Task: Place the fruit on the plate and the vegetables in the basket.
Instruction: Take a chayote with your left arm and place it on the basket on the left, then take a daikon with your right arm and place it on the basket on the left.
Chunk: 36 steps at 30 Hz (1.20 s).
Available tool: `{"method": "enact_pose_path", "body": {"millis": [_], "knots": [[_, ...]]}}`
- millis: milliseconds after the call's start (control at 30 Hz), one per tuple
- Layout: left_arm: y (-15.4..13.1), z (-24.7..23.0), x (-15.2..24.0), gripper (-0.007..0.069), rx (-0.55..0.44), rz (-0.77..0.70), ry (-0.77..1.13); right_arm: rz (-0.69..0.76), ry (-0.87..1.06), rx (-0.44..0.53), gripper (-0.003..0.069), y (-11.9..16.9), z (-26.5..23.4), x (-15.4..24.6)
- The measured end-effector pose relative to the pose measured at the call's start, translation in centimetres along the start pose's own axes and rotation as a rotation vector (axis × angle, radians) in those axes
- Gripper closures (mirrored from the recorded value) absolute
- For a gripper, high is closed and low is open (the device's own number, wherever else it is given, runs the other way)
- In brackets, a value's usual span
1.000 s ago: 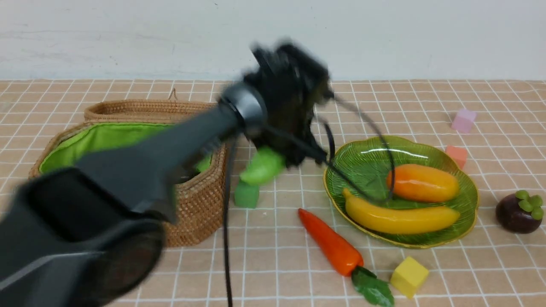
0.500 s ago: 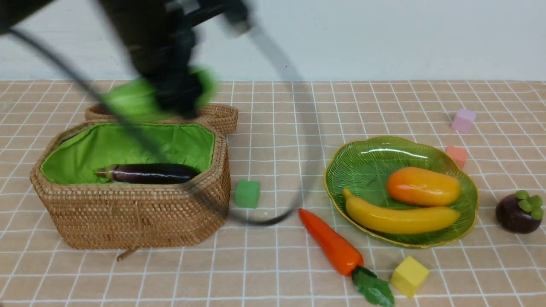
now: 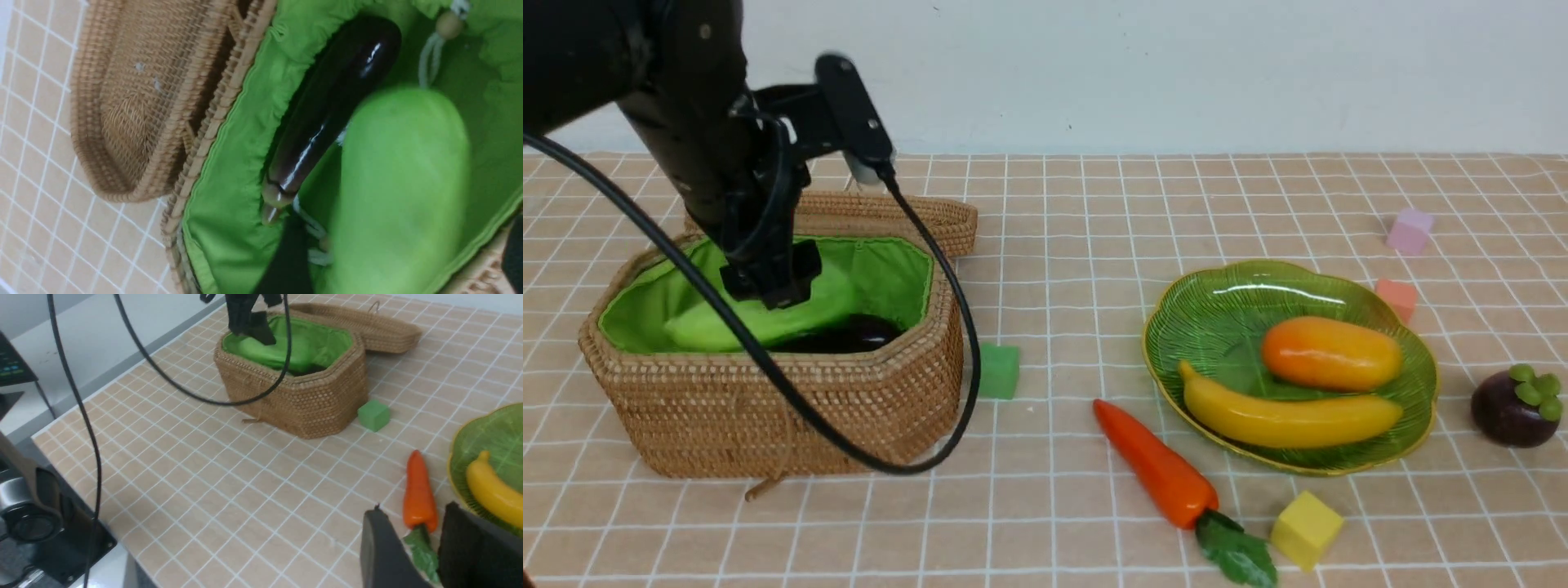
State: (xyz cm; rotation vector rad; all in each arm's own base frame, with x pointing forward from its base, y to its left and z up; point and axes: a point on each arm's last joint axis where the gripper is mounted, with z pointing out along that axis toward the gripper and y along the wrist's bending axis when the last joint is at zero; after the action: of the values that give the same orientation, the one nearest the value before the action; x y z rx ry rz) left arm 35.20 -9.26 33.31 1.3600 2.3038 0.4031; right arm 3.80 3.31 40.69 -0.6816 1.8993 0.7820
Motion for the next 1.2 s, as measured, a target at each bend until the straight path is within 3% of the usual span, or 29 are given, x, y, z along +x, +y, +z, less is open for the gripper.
{"method": "enact_pose_path", "body": {"millis": [100,200,233,300,367,500,633,767,800,867,1033,1200], "knots": [[-0.6,-1.5,-0.4,-0.0030,0.023,-0.076,-0.057,0.003,0.012,0.003,0.0424,0.0,0.0,0.1],[-3.1,-4.5,-2.4,0.0076,0.098,-0.088,-0.185,0.011,0.056,0.030,0.0424,-0.3,0.0,0.5],[-3.1,-4.5,-2.4,0.0076,0.099,-0.088,-0.184,0.016,0.059,0.032,0.0424,-0.3,0.0,0.5],[-5.1,-6.1,-3.7,0.0193,0.166,-0.104,-0.245,0.042,0.096,0.056,0.0424,-0.4,0.1,0.8],[-7.2,-8.3,-4.8,0.0405,0.219,-0.145,-0.307,0.059,0.193,0.126,0.0424,-0.5,0.7,1.1],[-8.9,-11.7,-4.4,0.0635,0.257,-0.272,-0.352,0.026,0.314,0.230,0.0424,0.0,3.0,0.7],[-9.7,-14.1,-1.8,0.0638,0.270,-0.353,-0.380,-0.028,0.377,0.269,0.0424,0.8,5.5,0.0],[-12.8,-16.3,4.2,0.0638,0.276,-0.411,-0.493,-0.129,0.506,0.318,0.0424,2.3,10.6,-0.5],[-12.9,-16.0,4.2,0.0638,0.278,-0.412,-0.487,-0.133,0.511,0.322,0.0424,2.3,10.8,-0.6],[-15.0,-16.9,8.1,0.0638,0.267,-0.468,-0.611,-0.151,0.591,0.361,0.0424,2.1,14.4,-0.9],[-18.8,-17.8,14.3,0.0638,0.260,-0.541,-0.856,-0.018,0.696,0.308,0.0424,-1.4,20.7,-1.9],[-20.5,-17.4,17.0,0.0638,0.227,-0.562,-0.966,0.145,0.720,0.222,0.0424,-7.1,24.8,-2.2]]}}
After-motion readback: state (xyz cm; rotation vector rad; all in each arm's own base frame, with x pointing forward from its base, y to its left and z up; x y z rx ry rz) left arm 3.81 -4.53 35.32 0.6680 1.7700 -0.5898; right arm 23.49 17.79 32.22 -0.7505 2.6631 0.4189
